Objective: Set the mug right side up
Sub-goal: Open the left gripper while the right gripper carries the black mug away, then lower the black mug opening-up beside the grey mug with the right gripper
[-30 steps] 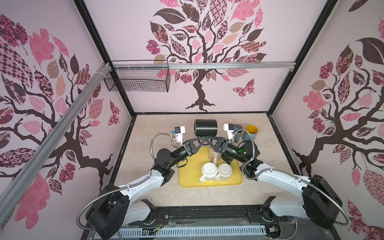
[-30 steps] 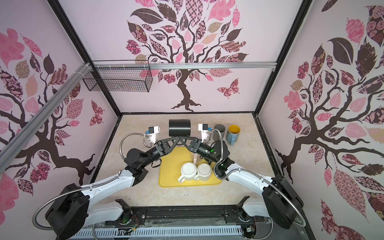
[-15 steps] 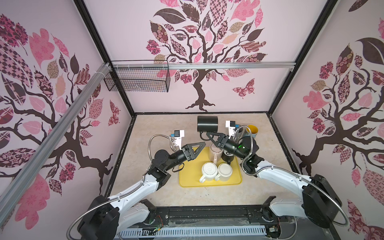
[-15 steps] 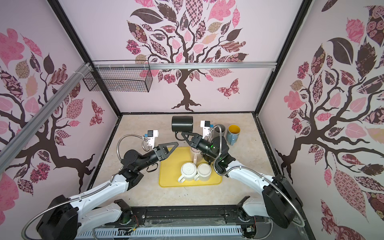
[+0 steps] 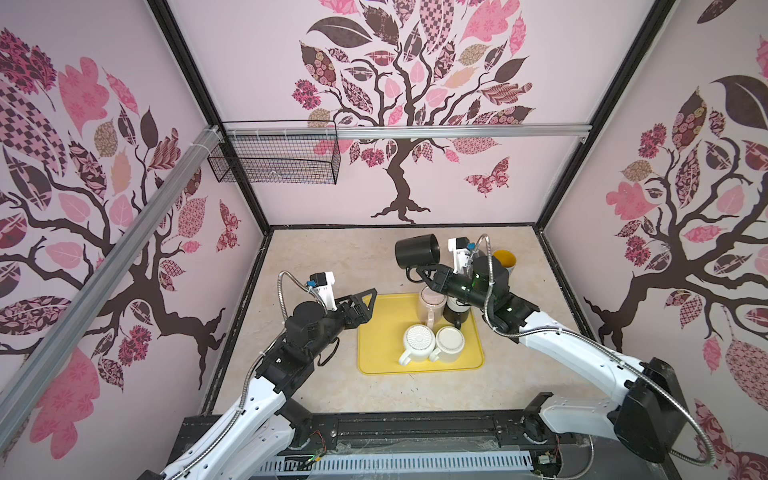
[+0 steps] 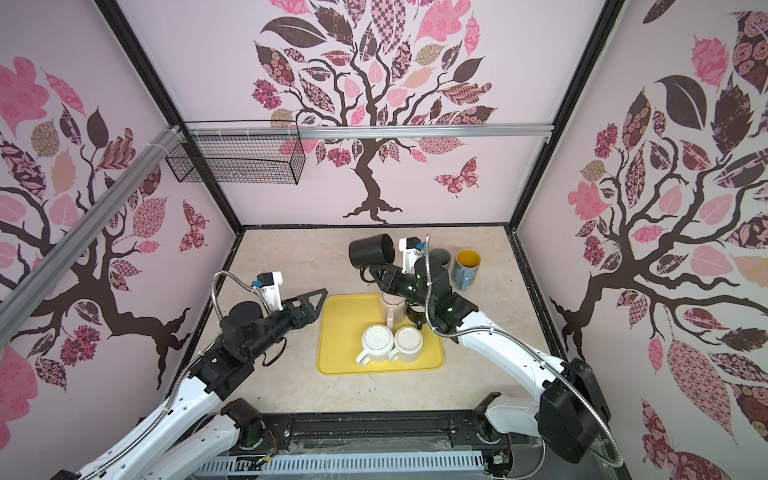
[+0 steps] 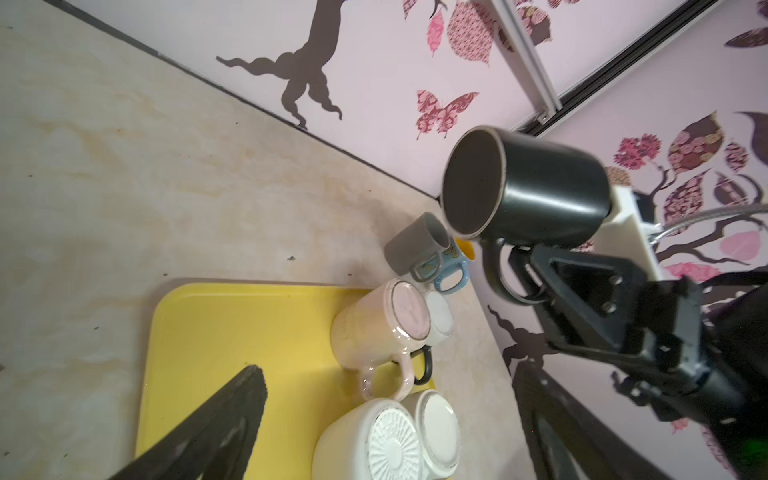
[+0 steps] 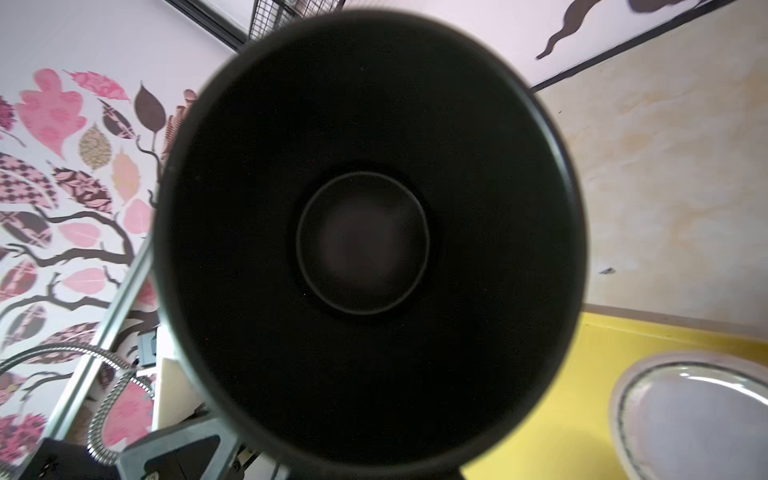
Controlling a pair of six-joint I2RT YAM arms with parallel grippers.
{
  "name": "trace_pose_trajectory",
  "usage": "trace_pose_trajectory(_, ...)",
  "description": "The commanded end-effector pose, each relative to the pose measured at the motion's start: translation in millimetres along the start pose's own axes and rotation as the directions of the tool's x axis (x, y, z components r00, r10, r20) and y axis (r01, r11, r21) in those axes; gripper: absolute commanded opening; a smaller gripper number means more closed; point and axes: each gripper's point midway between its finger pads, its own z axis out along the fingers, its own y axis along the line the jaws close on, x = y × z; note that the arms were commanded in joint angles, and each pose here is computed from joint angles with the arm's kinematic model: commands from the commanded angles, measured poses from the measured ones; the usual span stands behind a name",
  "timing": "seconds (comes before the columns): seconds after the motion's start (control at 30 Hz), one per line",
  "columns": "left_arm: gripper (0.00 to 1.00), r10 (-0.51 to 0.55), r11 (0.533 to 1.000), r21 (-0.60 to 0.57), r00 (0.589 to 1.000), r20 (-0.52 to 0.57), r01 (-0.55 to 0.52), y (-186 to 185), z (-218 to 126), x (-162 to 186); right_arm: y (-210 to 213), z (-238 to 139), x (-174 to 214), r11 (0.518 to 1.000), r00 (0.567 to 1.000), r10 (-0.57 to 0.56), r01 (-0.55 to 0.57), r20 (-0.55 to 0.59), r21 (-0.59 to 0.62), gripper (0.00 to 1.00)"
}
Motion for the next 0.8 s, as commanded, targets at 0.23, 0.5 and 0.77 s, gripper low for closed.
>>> trace_pose_trajectory(0.23,0.95,0.123,0.991,-0.049,0.989,-0.088,-0.128,14,3,17,-33,-1,-73,0.806,0.917,-0.398,0.363,-0.025,0.467,0.00)
trace_pose_trajectory(0.5,0.94,0.135,0.990,-0.025,0.984,-0.115,-0.139,7,6,17,-91,22,-95,0.727,0.923,-0.364,0.367,-0.128,0.580,0.00)
trace_pose_trajectory(0.77,0.93,0.135,0.990,-0.022,0.982,-0.129,-0.139,7,8,21,-149,46,-94,0.661,0.923,-0.314,0.380,-0.222,0.648,0.00)
